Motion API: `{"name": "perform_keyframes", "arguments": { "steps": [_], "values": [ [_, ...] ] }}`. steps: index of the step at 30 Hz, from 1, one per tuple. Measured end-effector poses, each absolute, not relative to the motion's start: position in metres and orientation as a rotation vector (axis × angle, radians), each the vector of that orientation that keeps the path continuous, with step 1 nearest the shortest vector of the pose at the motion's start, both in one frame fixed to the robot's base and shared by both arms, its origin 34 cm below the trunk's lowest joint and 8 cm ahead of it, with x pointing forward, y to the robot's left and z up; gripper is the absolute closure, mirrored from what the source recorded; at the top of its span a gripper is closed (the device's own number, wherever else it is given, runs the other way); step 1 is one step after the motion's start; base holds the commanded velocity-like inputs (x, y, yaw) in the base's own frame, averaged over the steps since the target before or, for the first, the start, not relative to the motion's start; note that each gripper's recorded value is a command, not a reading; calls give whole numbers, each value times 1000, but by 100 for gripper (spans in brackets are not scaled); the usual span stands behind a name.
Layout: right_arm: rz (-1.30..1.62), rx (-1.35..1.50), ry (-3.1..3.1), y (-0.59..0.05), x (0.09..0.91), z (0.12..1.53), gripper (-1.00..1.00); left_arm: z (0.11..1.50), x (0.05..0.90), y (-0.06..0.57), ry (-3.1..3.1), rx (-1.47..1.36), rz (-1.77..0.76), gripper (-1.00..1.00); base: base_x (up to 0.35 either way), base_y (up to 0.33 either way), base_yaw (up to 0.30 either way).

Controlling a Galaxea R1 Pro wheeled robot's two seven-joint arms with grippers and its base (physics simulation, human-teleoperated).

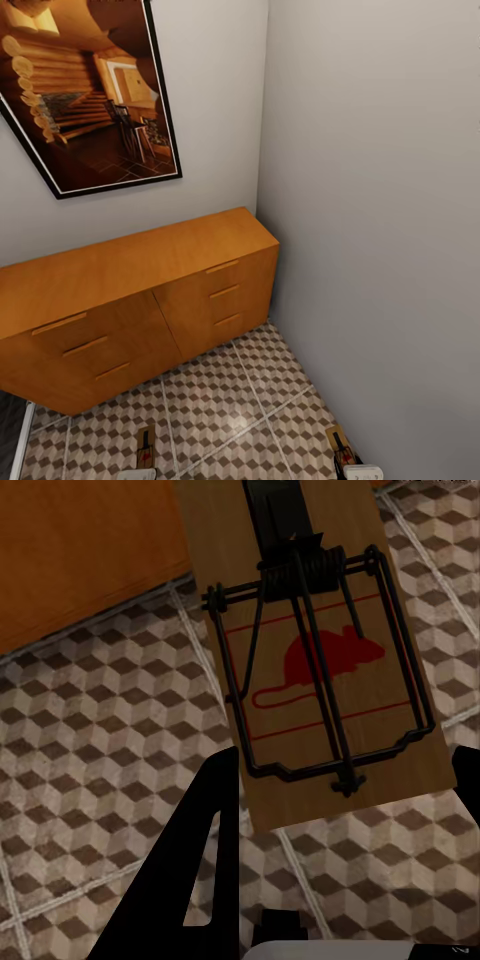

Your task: Take the four mousetraps from the cabinet in the bathroom and place them on the bathroom floor. Make sure all four end up on the same floor surface, and ensure that at least two of them are either under or directly next to the same bathroom sink.

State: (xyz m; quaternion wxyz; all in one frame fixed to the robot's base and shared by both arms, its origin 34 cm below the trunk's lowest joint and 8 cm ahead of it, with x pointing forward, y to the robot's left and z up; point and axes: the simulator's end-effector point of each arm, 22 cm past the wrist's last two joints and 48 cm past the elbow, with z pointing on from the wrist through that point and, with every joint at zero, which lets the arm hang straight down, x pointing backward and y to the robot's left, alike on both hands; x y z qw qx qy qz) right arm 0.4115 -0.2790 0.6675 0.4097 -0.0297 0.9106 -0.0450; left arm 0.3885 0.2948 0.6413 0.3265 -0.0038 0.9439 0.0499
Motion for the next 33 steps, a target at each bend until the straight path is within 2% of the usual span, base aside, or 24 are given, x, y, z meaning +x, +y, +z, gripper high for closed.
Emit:
{"name": "perform_keyframes", "arguments": {
  "steps": [33],
  "values": [
    [-114,-71,2242,-279,428,684,100,655,404,289,2425,-15,119,100,0,0,0]
  ]
}}
